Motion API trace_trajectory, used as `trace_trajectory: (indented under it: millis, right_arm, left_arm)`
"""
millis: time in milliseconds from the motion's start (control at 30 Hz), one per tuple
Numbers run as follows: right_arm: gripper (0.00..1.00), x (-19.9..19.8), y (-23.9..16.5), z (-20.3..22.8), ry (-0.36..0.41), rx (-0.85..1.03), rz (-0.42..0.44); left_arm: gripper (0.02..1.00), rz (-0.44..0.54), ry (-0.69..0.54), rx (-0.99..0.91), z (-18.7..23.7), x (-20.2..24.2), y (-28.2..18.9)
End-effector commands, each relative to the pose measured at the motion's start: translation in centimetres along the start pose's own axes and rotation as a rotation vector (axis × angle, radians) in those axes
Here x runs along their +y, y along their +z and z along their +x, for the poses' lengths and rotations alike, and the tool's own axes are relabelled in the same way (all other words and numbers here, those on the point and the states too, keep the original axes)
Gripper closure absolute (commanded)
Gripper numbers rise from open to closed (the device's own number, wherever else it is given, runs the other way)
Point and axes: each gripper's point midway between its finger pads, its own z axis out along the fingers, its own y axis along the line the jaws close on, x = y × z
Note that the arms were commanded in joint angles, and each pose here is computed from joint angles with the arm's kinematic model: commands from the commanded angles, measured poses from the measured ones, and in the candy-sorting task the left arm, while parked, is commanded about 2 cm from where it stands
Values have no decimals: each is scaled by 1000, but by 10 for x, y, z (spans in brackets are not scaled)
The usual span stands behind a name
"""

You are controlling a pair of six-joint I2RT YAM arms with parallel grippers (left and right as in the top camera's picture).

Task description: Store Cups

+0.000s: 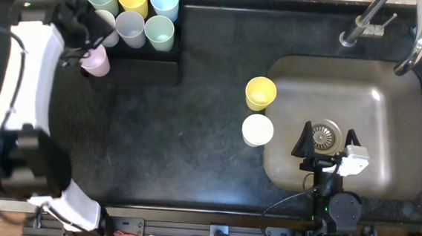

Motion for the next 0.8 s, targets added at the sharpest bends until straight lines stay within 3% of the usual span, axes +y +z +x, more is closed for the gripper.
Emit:
trace_trajectory:
  millis: [33,133,367,800]
  right_arm:
    - [7,-1,0,3,5,-1,2]
    - [3,-1,0,3,5,-1,2]
    - [3,-1,0,3,5,-1,2]
    - [3,-1,0,3,5,-1,2]
  left_arm:
    - [18,202,360,-50,69,-100,-57]
    - [20,237,497,-86,135,-145,-63]
    - [18,222,560,6,268,-174,-39]
    - [18,145,586,208,317,-164,17]
